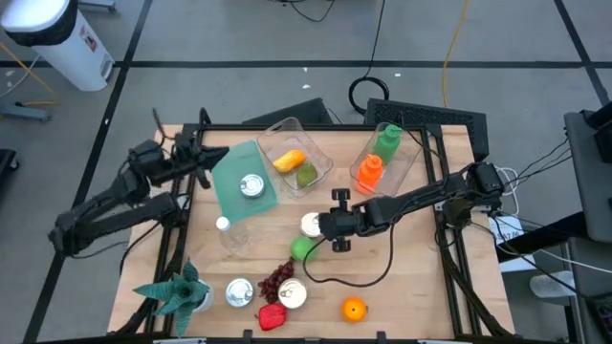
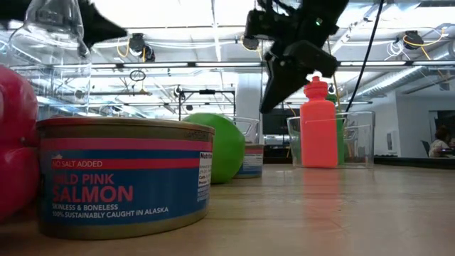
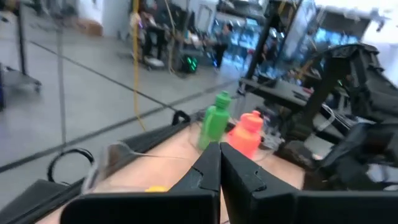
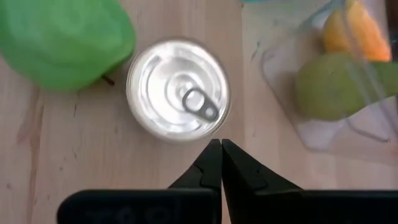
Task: Pick & Place Food Item
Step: Stack the blue tuna can on top of the green tuna can into the green bin
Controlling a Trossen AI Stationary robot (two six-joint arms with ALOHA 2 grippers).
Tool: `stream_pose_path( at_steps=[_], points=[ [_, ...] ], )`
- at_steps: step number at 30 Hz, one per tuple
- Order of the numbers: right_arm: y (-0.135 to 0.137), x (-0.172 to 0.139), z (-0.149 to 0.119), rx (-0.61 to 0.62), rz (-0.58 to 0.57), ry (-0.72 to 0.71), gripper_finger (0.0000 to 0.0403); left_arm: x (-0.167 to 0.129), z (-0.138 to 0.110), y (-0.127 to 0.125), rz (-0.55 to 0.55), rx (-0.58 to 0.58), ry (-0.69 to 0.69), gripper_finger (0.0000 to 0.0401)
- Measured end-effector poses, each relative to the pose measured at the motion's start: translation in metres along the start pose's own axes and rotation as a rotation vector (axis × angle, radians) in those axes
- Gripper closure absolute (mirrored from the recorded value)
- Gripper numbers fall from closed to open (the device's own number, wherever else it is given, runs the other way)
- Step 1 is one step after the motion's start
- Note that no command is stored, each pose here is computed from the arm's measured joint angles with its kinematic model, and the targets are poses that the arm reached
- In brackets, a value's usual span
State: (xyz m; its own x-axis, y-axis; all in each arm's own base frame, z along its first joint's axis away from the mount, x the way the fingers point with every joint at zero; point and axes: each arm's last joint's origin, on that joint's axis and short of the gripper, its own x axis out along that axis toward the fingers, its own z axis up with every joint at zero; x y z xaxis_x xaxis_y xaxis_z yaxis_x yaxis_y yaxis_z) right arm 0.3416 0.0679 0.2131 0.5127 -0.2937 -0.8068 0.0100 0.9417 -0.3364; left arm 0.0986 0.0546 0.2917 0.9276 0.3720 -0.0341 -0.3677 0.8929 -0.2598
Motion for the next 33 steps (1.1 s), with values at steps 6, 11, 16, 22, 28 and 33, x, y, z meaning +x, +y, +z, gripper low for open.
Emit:
stream_pose_path(
  at_steps=[6, 11, 16, 22, 28, 33],
  points=[
    [0.011, 0.009, -0.017, -0.002, 0.010, 0.029, 0.0403, 0.055, 0.044, -0.022, -0.097, 0.002, 0.128, 0.0395],
    [0.023, 0.010, -0.025, -0.025, 0.040, 0.021, 0.0403, 0.104, 0.061, -0.058, -0.206, 0.046, 0.288, 0.0399],
    [0.034, 0.009, -0.029, -0.059, 0.065, 0.009, 0.0403, 0.143, 0.046, -0.099, -0.314, 0.094, 0.484, 0.0396],
    [0.041, 0.010, -0.038, -0.086, 0.103, 0.030, 0.0403, 0.172, 0.006, -0.131, -0.384, 0.145, 0.620, 0.0394],
    [0.045, 0.017, -0.050, -0.154, 0.200, 0.054, 0.0403, 0.193, -0.037, -0.134, -0.348, 0.153, 0.674, 0.0398],
    [0.047, 0.023, -0.058, -0.232, 0.201, 0.035, 0.0403, 0.203, -0.069, -0.130, -0.338, 0.099, 0.667, 0.0399]
  ],
)
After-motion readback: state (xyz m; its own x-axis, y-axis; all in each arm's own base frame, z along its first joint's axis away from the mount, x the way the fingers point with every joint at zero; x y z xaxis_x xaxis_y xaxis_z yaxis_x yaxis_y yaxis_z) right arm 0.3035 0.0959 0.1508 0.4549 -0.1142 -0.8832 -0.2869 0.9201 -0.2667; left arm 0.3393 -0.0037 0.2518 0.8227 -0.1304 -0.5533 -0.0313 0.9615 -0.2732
